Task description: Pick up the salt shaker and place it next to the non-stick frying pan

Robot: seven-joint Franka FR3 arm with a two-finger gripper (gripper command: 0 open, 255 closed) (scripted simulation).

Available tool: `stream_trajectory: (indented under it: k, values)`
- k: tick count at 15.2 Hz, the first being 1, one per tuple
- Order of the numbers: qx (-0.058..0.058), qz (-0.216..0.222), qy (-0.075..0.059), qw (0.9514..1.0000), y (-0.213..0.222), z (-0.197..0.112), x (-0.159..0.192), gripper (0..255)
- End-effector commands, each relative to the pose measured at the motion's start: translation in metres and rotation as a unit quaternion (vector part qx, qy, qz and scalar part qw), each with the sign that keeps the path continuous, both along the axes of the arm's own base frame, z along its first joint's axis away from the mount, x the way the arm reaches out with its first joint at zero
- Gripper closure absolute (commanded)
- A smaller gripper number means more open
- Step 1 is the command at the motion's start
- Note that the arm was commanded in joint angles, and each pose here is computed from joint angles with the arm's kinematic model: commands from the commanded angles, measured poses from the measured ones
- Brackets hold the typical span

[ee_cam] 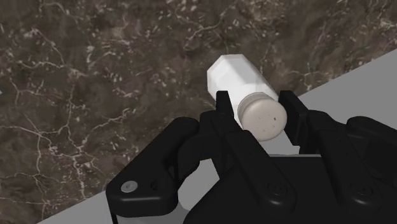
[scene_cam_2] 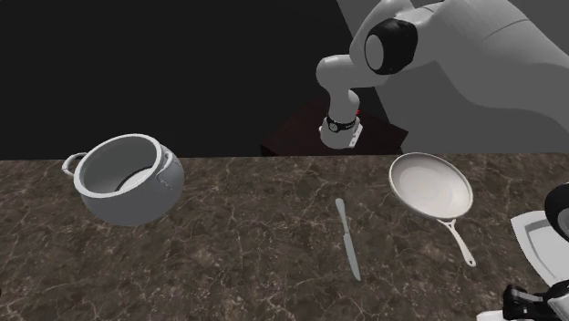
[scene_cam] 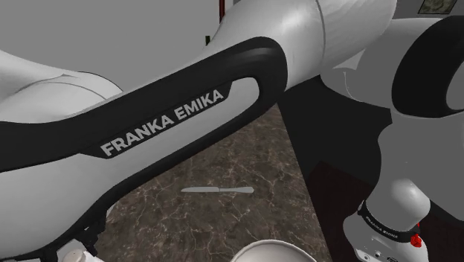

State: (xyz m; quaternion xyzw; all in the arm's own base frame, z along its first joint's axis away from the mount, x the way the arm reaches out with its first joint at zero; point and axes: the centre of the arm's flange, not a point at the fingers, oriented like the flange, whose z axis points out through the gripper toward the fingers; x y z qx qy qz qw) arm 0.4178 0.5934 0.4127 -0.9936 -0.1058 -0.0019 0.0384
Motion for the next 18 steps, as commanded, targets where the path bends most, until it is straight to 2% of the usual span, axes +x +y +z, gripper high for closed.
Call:
stream_trajectory:
  k: [1, 6, 14, 15, 18]
  values:
    - [0.000, 0.000, 0.000, 1.0000, 0.000, -0.010, 0.000, 255]
    - [0.000, 0.000, 0.000, 1.0000, 0.000, -0.038, 0.000, 255]
    - [0.000, 0.000, 0.000, 1.0000, 0.000, -0.038, 0.000, 255]
    - [0.000, 0.000, 0.000, 1.0000, 0.000, -0.038, 0.000, 0]
    - [0.000, 0.000, 0.000, 1.0000, 0.000, -0.038, 0.000, 0]
